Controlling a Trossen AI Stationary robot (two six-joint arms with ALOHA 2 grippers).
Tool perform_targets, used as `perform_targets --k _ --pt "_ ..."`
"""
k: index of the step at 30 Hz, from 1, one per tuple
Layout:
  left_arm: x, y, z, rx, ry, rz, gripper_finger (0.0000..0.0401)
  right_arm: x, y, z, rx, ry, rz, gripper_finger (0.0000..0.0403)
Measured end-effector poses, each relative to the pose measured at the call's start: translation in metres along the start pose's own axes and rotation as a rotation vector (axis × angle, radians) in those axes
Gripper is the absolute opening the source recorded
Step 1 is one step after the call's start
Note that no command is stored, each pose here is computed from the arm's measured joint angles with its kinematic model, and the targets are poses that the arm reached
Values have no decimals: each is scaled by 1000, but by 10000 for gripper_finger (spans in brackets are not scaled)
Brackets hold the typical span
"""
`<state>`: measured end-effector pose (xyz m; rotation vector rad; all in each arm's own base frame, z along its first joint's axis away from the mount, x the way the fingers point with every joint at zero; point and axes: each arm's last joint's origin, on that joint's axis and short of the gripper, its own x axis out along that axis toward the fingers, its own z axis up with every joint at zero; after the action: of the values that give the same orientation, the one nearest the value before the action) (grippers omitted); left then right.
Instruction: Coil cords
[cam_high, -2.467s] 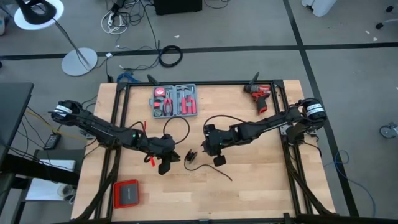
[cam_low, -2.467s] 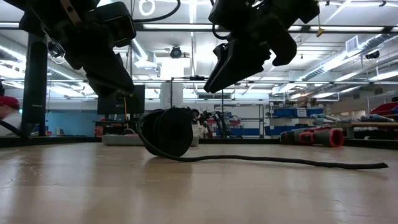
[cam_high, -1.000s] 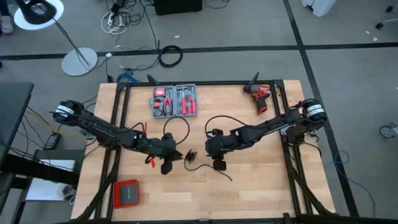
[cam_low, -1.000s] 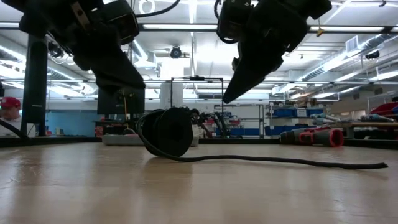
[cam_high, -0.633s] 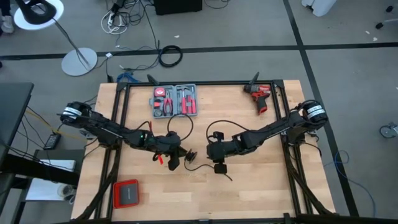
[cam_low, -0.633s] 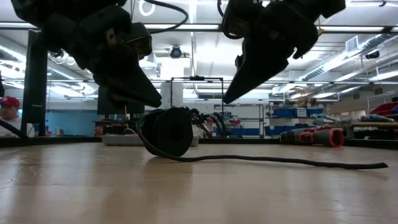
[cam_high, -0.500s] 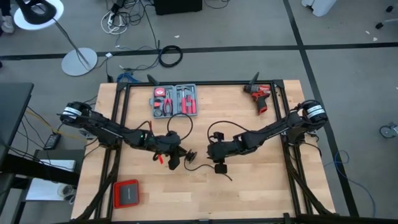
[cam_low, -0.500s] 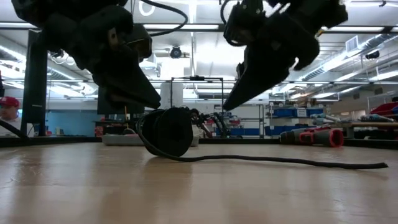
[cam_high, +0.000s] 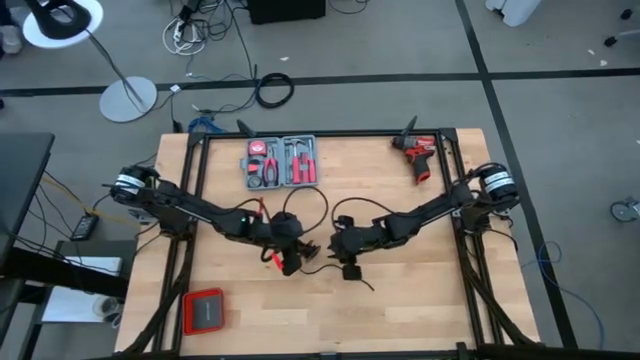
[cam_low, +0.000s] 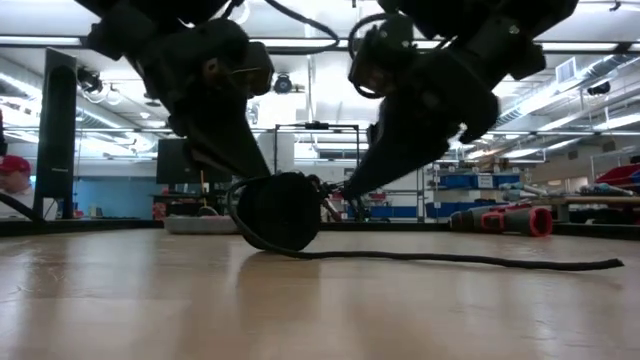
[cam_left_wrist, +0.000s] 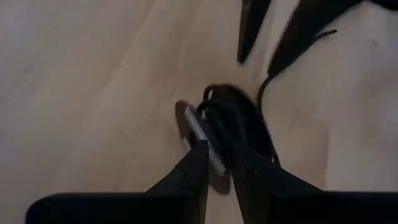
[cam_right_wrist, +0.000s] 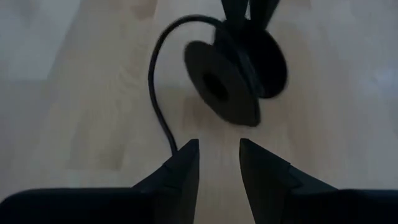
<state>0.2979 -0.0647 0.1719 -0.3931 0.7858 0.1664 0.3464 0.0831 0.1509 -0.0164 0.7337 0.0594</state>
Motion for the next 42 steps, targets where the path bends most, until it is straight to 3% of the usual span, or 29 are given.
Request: perform_targets --k 7,18,27,35,42 --pt "11 0 -5 3 47 13 72 17 4 -9 3 3 34 114" --pt "13 1 -4 32 20 38 72 18 5 -9 -9 -12 41 114" --pt "13 2 -5 38 34 47 72 15 -1 -25 15 167 -47 114" --pt "13 2 -5 40 26 56 72 17 -10 -14 20 55 -108 114" --pt "13 3 -4 44 -2 97 72 18 -4 -9 4 -2 -81 114"
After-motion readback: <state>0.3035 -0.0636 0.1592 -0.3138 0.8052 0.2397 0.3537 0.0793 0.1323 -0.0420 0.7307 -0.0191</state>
